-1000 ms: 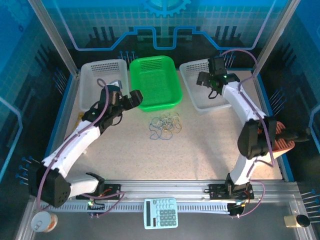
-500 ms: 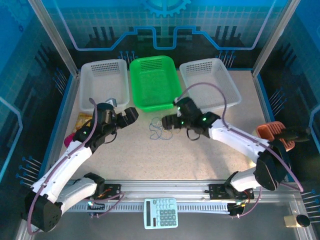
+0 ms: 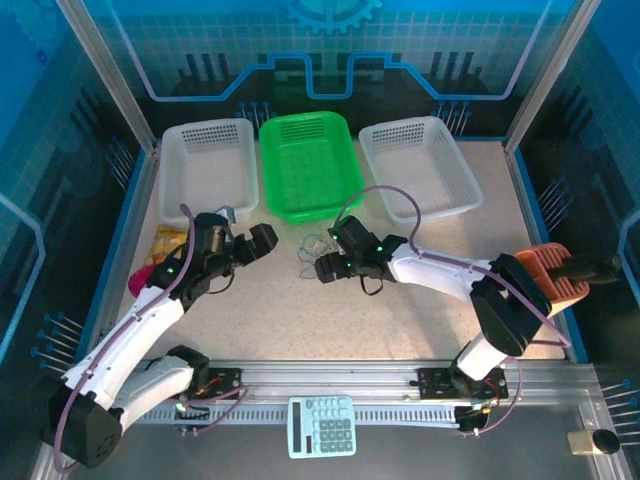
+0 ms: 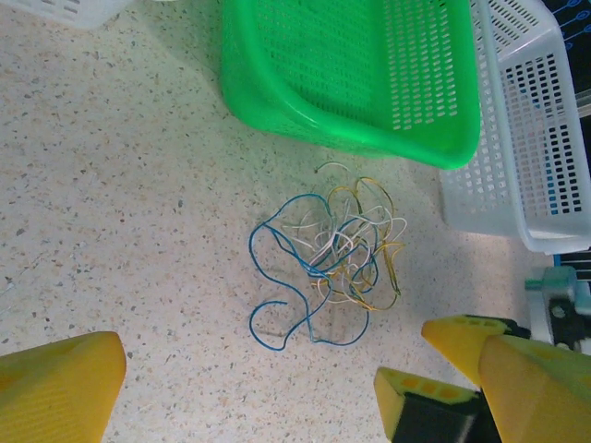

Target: Untangle the cables

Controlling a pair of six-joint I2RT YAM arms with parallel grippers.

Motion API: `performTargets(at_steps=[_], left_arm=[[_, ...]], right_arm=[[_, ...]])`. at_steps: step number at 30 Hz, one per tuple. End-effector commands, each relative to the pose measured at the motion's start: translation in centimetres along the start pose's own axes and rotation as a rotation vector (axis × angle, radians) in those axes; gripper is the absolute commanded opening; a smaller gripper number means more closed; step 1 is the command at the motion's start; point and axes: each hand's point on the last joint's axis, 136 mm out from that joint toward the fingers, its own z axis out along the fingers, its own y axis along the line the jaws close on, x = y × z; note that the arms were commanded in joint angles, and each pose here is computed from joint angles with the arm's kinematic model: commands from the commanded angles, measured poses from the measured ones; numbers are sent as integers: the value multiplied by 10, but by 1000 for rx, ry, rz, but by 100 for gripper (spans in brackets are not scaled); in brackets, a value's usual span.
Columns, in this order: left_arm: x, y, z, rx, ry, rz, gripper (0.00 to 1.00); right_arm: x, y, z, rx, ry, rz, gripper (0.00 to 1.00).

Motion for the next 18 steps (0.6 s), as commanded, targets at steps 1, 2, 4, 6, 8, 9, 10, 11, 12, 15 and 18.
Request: performTargets(at_steps=[1,2,4,6,8,9,10,11,12,15,18], left_arm=[[4,-5,4,23,19,-9,99],[4,-6,5,24,21,-9,99],[3,-7,9,22,24,-9,99],[2,-8,12,21,30,-9,99],[2,-10,16,21,39,-13,99],[3,-10,18,20,46,-14,99],[2,-12,20,23,49,-14,99],[2,-13,21,21,53,-12,99],[2,-14,22,22,54,-8,99],[1,-16,23,21,56,-6,99],[1,-17,24,20,53,-5,99]], right_arm=[[-21,-13,6,38,-35,-14,90],[-24,-17,8,37,-36,-9,90],[-29,-24,12,37,-36,4,90],[-32,-29,17,33,-32,12,90],[-35,-30,22,18,-27,17,89],[-34,-29,25,12,-18,16,89],[-34,-27,29,0,-13,11,88],[-32,-25,32,-15,-5,13,87],[-30,-23,35,-28,2,17,86],[-23,-15,42,-70,25,25,81],[-15,-8,43,-103,42,30,76]])
